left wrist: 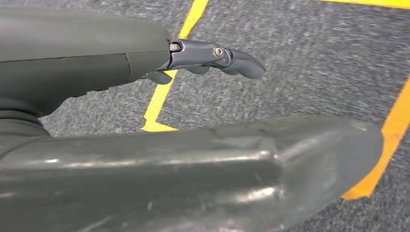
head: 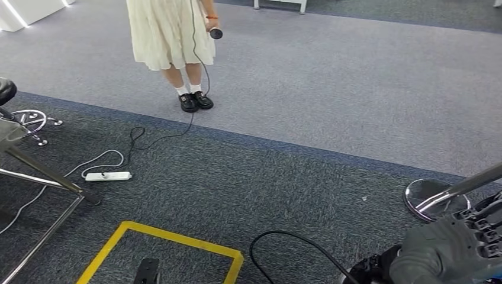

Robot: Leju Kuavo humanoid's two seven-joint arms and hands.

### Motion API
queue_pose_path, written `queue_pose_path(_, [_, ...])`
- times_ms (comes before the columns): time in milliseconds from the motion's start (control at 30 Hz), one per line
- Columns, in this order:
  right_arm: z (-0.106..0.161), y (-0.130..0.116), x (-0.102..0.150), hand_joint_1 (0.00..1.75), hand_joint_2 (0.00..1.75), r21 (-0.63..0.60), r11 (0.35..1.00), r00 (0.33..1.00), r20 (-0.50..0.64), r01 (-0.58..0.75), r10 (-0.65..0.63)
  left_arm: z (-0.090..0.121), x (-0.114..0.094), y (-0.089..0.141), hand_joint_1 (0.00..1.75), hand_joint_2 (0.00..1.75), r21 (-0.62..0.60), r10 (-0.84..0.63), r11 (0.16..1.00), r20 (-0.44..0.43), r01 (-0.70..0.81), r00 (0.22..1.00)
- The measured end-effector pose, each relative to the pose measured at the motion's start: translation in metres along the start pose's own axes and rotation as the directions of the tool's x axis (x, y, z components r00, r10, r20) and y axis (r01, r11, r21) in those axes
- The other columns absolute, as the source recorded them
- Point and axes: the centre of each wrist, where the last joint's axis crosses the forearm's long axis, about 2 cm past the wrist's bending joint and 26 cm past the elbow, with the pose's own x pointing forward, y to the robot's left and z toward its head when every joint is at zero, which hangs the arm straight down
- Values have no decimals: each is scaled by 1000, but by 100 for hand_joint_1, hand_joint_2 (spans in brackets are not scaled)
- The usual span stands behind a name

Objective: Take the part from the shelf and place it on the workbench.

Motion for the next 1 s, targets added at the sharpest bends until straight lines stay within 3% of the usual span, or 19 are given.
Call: queue_pose_path(1000, [-1, 3, 0, 0, 0, 7, 1000, 1000, 6, 11, -11, 0, 0, 0, 0, 0, 3, 2, 1000, 1, -2, 1000])
